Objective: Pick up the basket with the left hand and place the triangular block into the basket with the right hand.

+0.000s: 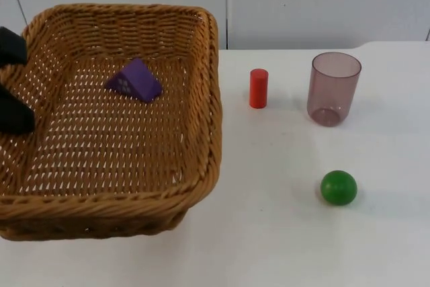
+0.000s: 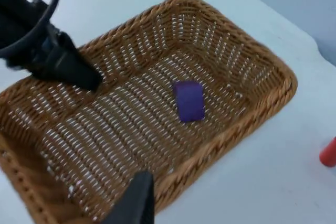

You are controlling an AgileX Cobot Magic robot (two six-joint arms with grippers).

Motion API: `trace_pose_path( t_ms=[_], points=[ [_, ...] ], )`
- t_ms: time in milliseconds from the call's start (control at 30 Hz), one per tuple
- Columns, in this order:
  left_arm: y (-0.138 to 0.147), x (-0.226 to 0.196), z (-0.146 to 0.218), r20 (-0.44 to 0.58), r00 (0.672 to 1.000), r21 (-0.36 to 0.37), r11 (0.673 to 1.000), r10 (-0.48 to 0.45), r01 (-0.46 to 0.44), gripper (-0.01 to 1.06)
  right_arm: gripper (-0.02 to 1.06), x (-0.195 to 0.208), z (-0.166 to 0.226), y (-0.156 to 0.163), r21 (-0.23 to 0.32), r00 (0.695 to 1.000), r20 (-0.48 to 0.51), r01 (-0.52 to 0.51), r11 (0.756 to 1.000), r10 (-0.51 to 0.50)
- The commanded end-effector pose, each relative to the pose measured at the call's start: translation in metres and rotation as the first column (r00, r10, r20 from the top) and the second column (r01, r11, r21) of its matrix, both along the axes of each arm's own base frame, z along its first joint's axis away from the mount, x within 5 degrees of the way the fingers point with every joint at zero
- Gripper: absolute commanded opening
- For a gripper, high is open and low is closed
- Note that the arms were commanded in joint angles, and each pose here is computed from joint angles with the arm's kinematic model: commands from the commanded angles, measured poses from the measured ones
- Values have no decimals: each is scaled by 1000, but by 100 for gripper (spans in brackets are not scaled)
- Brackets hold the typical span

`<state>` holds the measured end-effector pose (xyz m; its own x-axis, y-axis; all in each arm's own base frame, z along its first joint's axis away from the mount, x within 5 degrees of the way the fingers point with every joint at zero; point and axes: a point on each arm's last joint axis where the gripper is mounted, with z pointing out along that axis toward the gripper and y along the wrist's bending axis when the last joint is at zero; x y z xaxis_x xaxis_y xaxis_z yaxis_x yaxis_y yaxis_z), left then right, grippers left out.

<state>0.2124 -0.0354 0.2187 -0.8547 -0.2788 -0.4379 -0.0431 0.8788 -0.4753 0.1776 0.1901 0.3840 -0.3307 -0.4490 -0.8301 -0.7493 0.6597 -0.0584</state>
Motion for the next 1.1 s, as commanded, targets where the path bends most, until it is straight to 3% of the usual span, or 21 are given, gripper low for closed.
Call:
trace_pose_path(
  t_ms=[0,233,300,667,900,1000,1067],
  points=[
    [1,6,-5,-8,1000,-1,1000,23,-23,0,104,-9,2,-10,50,999,42,3,999,-5],
    [6,31,-44,-47,997,49,997,57,-54,0,104,-29,12,-32,94,997,83,0,996,-8],
    [5,39,-60,-57,998,52,998,26,-23,0,104,-32,15,-36,108,995,95,-1,994,-9],
    [-6,72,-123,-59,997,-60,997,-55,52,0,104,-35,18,-38,115,994,107,-2,993,-11],
    [-5,74,-136,-69,993,-24,995,-98,96,0,104,-35,18,-38,113,994,105,-2,994,-10],
    [-4,74,-136,-70,993,-8,995,-95,95,9,104,-35,18,-38,114,994,105,-1,994,-11],
    [-4,74,-136,-69,993,-6,995,-97,97,28,104,-35,18,-38,114,994,105,-1,994,-11]
  ],
)
